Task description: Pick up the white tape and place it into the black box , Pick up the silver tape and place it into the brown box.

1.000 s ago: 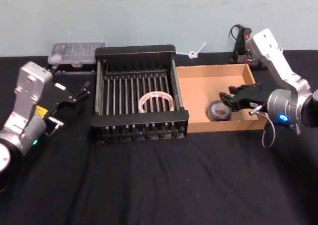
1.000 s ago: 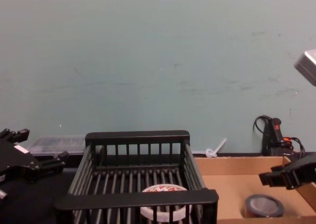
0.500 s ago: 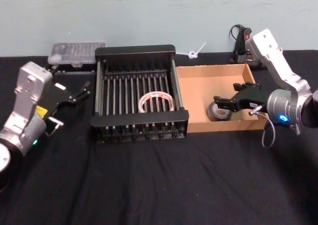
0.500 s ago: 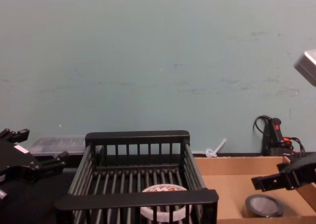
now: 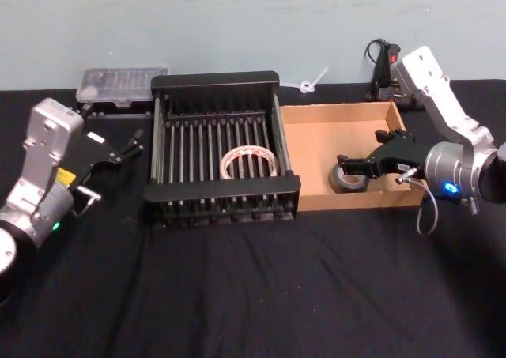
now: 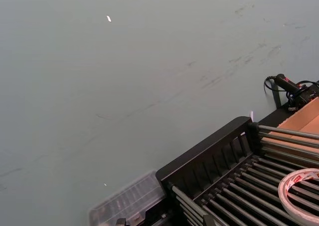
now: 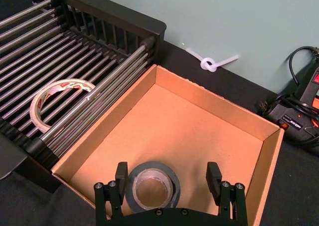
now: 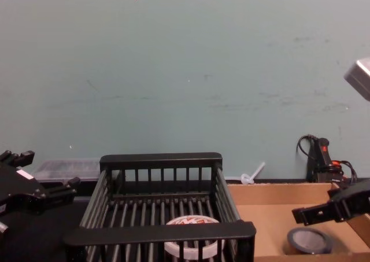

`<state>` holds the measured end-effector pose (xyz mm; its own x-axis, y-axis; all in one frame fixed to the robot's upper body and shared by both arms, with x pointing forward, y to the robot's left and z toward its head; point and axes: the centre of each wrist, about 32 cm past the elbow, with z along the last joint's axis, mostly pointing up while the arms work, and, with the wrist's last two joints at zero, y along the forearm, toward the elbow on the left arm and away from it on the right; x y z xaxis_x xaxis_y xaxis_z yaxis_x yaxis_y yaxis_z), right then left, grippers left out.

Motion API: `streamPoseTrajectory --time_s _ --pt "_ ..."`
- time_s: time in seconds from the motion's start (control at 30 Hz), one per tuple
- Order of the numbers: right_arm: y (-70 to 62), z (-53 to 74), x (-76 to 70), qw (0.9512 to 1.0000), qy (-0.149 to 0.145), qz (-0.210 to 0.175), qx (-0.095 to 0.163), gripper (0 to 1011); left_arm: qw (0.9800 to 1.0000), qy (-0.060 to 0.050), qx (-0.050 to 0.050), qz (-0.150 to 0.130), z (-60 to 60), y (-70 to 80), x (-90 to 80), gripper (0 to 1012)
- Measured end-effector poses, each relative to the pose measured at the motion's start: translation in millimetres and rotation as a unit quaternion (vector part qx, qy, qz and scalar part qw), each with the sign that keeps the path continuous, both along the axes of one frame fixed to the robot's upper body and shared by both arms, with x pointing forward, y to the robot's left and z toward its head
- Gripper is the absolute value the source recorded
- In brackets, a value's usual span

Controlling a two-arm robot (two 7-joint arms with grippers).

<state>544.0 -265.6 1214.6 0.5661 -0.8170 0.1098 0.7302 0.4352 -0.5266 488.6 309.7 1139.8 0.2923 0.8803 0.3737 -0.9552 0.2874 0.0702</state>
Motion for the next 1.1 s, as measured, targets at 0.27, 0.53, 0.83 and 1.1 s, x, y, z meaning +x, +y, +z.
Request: streamPoseTrajectory --time_s 0.27,0.53,0.83,1.1 --pt "0.2 3.1 -8.5 0.9985 -0.048 -0.021 -0.014 1002 1.0000 0.000 0.000 0.000 0.0 0.0 0.0 1001" --pt "5.0 -2.9 -27.2 0.9875 -0.142 -0.063 -0.028 1002 1.0000 0.000 0.000 0.000 0.0 0.0 0.0 1001" --pt "2.2 -25.7 -46.8 0.9746 -0.206 -0.081 -0.032 1002 1.0000 0.000 0.000 0.000 0.0 0.0 0.0 1001" --pt "-2.1 -50.7 -58.5 0.9746 -0.205 -0.084 -0.032 1002 1.0000 0.000 0.000 0.000 0.0 0.0 0.0 1002"
